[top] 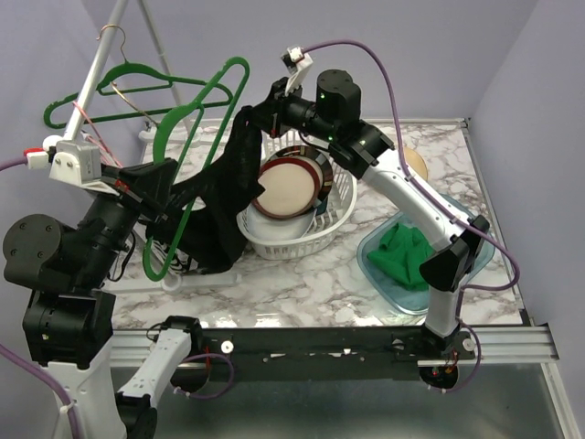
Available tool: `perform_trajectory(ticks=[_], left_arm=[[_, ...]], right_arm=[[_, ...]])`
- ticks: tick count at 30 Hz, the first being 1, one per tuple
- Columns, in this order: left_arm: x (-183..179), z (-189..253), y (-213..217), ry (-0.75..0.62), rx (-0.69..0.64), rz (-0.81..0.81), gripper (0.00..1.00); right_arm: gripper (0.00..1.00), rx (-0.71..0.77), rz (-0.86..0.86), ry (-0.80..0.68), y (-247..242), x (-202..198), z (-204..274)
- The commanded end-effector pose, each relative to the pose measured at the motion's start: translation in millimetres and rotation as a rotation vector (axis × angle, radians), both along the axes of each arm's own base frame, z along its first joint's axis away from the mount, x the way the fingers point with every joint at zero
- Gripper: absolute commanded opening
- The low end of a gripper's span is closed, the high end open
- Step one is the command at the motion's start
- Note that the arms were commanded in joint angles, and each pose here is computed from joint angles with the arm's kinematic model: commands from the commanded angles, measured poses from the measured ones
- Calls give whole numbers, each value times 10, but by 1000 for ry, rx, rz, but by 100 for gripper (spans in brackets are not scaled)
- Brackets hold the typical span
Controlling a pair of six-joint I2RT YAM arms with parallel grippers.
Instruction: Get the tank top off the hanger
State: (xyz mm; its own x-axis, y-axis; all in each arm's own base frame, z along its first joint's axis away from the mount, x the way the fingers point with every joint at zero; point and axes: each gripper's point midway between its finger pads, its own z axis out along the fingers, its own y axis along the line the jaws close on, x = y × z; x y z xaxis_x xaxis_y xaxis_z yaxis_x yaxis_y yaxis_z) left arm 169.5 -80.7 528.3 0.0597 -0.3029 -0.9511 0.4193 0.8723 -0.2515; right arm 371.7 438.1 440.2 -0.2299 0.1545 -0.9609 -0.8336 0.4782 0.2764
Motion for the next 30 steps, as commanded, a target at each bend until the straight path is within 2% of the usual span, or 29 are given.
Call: perform_trajectory(ticks=[1,3,4,9,14,18,19,21,26,30], left_arm=[[79,272,173,-116,-48,104,0],[115,360,219,-156,-78,131,0],[183,348,255,-156,-90,154,0],[278,606,381,-286,-164,220,0],[543,617,554,-271,-187,328,0],[670,624,671,-279,-194,400,0],[699,608,692,-278,-195,413,0],[735,610,761,-278,-208,452,0],[774,653,822,-307,-215,487,0],[767,729,860,-348,-204,509,0]], right_arm=[[1,26,142,19,10,-372,186],[1,52,232,25,52,-621,251],[1,36,256,47,84,-691,128],[1,34,471,27,171,-1465,150],[1,-30,635,47,176,-2078,-46],[1,-64,746,83,118,-2544,-330],[1,-97,771,110,105,-2629,-543],[1,-111,863,78,49,-2877,-660],[1,-163,1050,100,-144,-3253,-1037],[1,-193,1147,73,-355,-3507,-1109]])
